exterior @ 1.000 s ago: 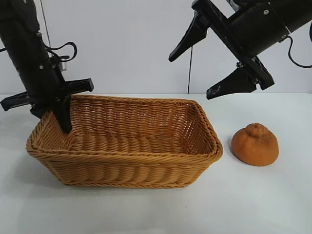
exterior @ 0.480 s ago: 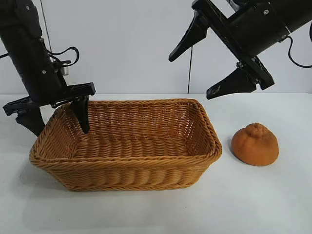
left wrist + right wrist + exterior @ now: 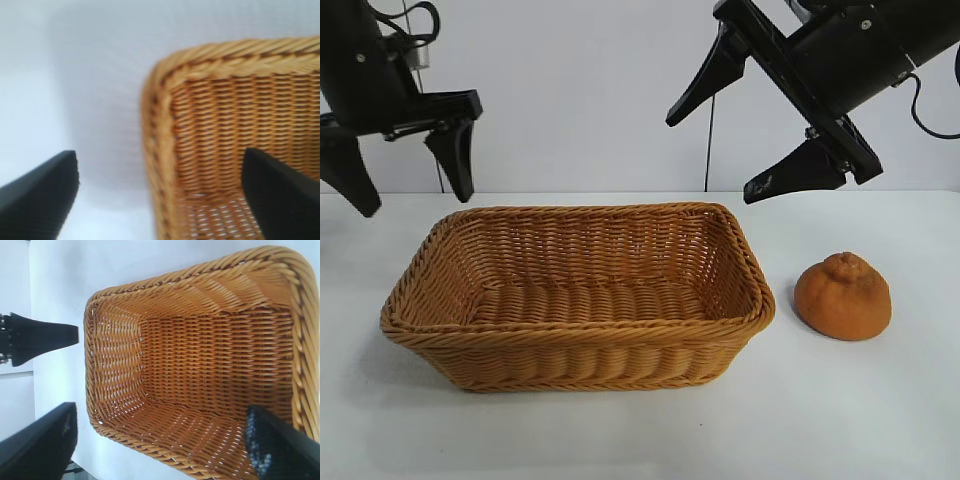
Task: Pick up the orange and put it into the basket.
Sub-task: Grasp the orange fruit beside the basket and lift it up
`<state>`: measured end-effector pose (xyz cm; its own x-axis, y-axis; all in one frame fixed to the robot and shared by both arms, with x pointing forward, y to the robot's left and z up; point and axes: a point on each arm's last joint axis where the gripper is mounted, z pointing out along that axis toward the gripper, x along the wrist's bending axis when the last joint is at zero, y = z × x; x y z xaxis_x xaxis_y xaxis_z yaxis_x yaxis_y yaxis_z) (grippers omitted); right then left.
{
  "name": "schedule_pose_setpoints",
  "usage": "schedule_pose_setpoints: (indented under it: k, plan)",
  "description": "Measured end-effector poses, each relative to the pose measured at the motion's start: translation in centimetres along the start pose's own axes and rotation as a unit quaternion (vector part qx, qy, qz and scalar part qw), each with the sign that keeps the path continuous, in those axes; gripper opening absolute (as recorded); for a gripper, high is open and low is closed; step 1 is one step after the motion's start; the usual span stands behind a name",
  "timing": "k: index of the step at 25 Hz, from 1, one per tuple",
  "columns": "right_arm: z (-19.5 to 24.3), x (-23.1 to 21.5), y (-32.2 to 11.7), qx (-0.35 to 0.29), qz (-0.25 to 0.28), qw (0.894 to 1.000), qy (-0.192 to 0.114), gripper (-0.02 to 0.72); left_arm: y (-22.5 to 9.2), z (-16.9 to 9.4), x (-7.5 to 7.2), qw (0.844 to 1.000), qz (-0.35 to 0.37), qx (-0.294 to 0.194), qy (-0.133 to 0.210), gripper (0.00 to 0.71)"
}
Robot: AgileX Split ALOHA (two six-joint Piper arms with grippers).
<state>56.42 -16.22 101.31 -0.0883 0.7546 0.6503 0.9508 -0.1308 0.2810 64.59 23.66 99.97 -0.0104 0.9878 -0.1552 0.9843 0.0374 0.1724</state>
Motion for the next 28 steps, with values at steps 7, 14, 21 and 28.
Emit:
schedule_pose_setpoints:
  k: [7, 14, 21, 28]
  plan:
    - [0.0, 0.0, 0.0, 0.000, 0.000, 1.000, 0.000, 0.619, -0.3, -1.1, 5.3, 0.996, -0.024, 0.041, 0.071, 0.630]
    - [0.0, 0.0, 0.0, 0.000, 0.000, 1.000, 0.000, 0.619, -0.8, -1.4, 5.2, 0.996, -0.019, 0.049, 0.072, 0.630]
    - [0.0, 0.0, 0.0, 0.000, 0.000, 1.000, 0.000, 0.619, -4.3, -5.3, 4.5, 0.997, 0.001, 0.029, 0.066, 0.630]
    - [0.0, 0.0, 0.0, 0.000, 0.000, 1.000, 0.000, 0.619, -11.6, -10.1, 4.4, 0.998, 0.007, -0.004, 0.064, 0.630]
